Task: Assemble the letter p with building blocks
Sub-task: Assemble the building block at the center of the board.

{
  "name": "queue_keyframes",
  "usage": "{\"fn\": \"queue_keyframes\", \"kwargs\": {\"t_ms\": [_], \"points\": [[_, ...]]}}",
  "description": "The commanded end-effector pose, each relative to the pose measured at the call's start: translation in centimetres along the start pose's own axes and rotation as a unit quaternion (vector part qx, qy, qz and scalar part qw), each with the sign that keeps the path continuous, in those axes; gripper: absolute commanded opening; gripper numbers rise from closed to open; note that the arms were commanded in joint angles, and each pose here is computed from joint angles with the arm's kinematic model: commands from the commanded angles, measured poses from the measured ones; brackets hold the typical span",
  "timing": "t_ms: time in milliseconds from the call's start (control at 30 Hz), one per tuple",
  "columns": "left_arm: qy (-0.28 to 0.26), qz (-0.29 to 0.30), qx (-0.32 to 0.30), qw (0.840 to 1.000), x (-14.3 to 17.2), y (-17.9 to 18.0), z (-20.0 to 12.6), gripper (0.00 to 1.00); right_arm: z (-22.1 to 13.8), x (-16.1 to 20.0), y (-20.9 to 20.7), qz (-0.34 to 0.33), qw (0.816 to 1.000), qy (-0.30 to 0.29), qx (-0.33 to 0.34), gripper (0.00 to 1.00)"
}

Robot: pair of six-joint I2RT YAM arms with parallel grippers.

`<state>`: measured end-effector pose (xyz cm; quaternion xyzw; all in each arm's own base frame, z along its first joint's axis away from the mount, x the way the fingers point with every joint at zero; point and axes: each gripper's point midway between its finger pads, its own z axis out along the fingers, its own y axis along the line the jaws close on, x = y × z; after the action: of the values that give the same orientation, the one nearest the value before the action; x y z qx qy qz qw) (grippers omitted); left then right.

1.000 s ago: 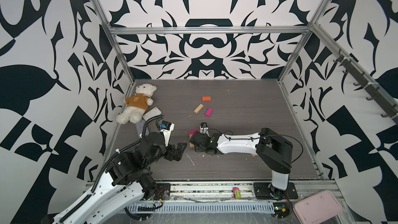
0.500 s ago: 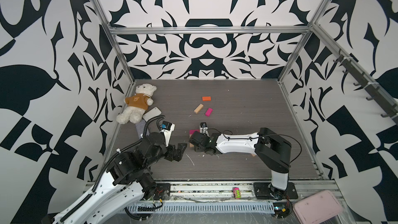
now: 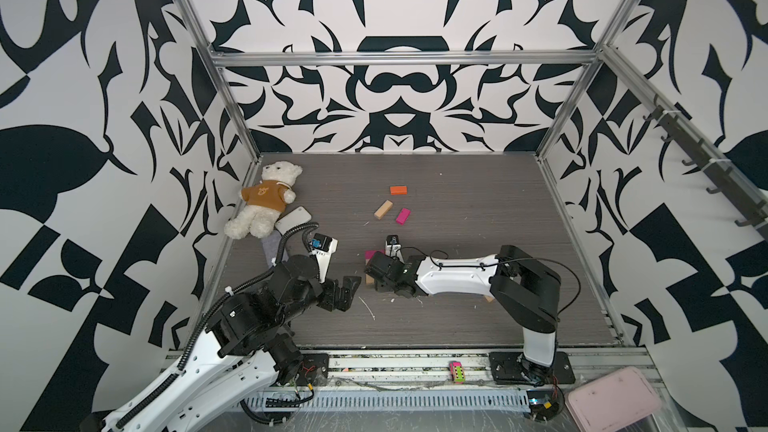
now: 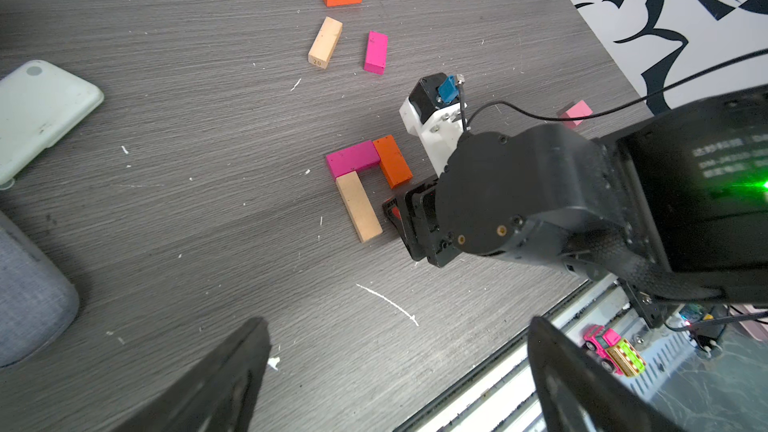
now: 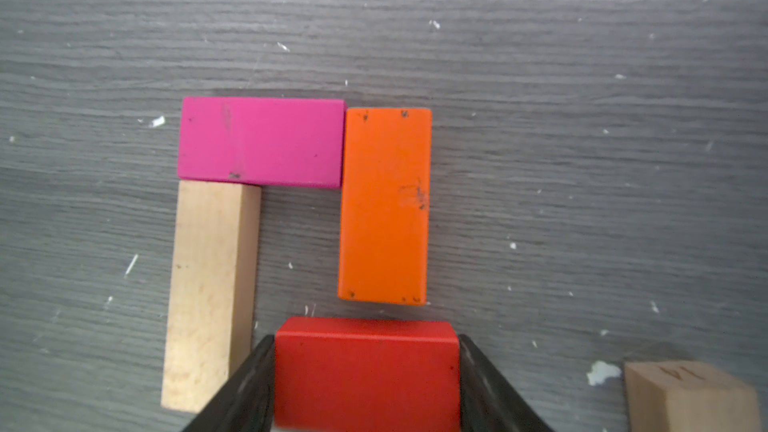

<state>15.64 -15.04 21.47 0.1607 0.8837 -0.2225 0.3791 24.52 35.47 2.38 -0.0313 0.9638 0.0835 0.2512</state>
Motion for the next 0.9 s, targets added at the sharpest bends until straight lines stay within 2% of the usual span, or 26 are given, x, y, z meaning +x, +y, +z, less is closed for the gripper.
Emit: {"fn": "queue_keyframes", "kwargs": {"t_ms": [0,867], "points": [[0.016,0.0,-0.006,1.0,0.8,0.32,0.21,1.0,0.13,-0.45,-0.06,-0.001,1.0,0.0,0.008,0.67],[0.015,0.001,-0.004,1.0,0.79,0.26,0.17,1.0,0.59,-0.5,-0.09,-0.001,1.0,0.004,0.014,0.71]]}}
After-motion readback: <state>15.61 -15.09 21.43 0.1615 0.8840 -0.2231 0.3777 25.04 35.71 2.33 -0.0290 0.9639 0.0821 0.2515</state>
